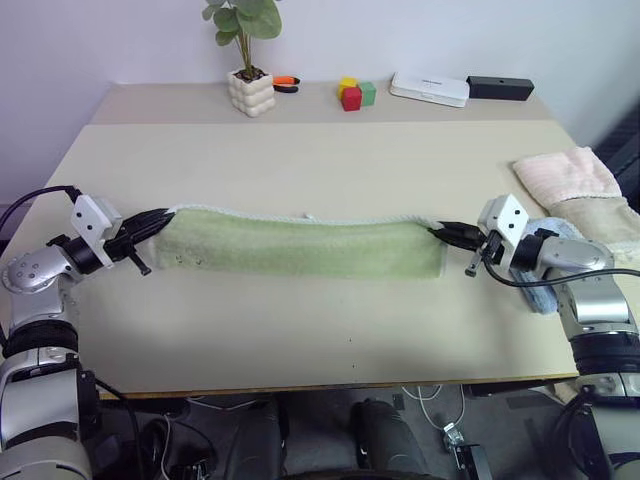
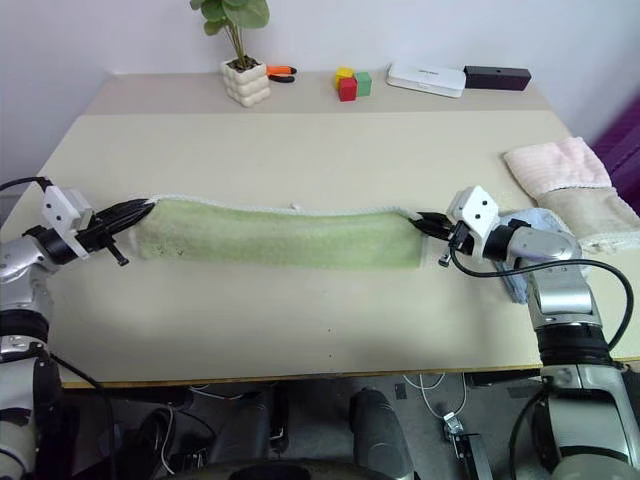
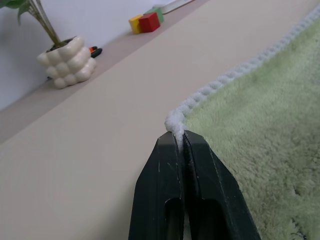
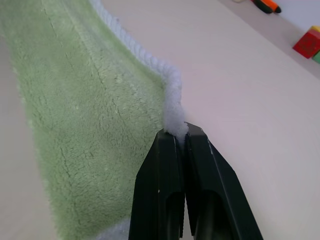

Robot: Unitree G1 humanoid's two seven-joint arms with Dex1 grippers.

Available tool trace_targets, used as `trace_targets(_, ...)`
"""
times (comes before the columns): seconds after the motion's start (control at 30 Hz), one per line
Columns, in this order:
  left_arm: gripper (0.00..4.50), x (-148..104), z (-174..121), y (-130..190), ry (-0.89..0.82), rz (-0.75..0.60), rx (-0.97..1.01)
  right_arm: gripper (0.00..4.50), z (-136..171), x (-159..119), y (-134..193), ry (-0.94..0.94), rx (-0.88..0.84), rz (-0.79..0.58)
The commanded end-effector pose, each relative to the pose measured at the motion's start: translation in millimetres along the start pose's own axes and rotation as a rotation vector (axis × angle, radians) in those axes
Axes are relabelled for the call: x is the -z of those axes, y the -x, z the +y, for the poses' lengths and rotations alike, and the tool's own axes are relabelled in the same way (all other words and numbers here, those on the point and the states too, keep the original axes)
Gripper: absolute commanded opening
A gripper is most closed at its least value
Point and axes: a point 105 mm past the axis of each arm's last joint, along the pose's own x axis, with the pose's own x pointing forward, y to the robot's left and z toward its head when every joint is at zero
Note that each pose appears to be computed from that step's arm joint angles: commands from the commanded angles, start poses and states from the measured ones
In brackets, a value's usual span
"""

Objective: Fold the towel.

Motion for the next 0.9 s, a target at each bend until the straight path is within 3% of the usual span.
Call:
trace_targets(0.03, 0.0, -7.9, 7.6, -4.6, -0.026, -0.022, -0.029, 0.07, -1.6, -6.4, -6.2, 0.023, 0.017, -0.028)
trace_targets(0.47, 0.0, 9.6, -0.3, -16.3, -0.011, 0.037, -0.061, 0.07, 5.9, 4.1, -12.5, 0.018, 0.015, 0.013)
trace_targets(0.57, 0.0, 20.1, -0.7, -15.1, 0.168, 0.064, -0.036, 0.07, 8.6, 6.2, -11.3, -0.023, 0.002, 0.015)
trace_targets(0.6, 0.63, 20.7, 0.7, -14.9, 0.21, 0.061, -0.041, 0.62, 8.8, 6.7, -11.1, -0.049, 0.0, 0.01)
trace_targets(0.63, 0.91, 19.8, 1.5, -14.8, 0.201, 0.061, -0.045, 0.91, 9.8, 6.7, -10.9, -0.049, -0.007, 0.011)
trace_targets(0.77, 2.84, 15.8, 2.7, -13.0, 0.133, 0.06, -0.046, 2.79, 8.6, 7.6, -9.5, -0.037, 0.004, 0.022)
trace_targets(0.87, 4.4, 15.5, 9.1, -8.2, 0.122, 0.077, -0.071, 4.39, 2.8, 9.2, -7.0, -0.012, 0.034, 0.041)
trace_targets(0.9, 4.46, 15.8, 14.3, -5.7, 0.103, 0.093, -0.104, 4.45, 0.2, 10.0, -5.8, 0.001, 0.048, 0.053)
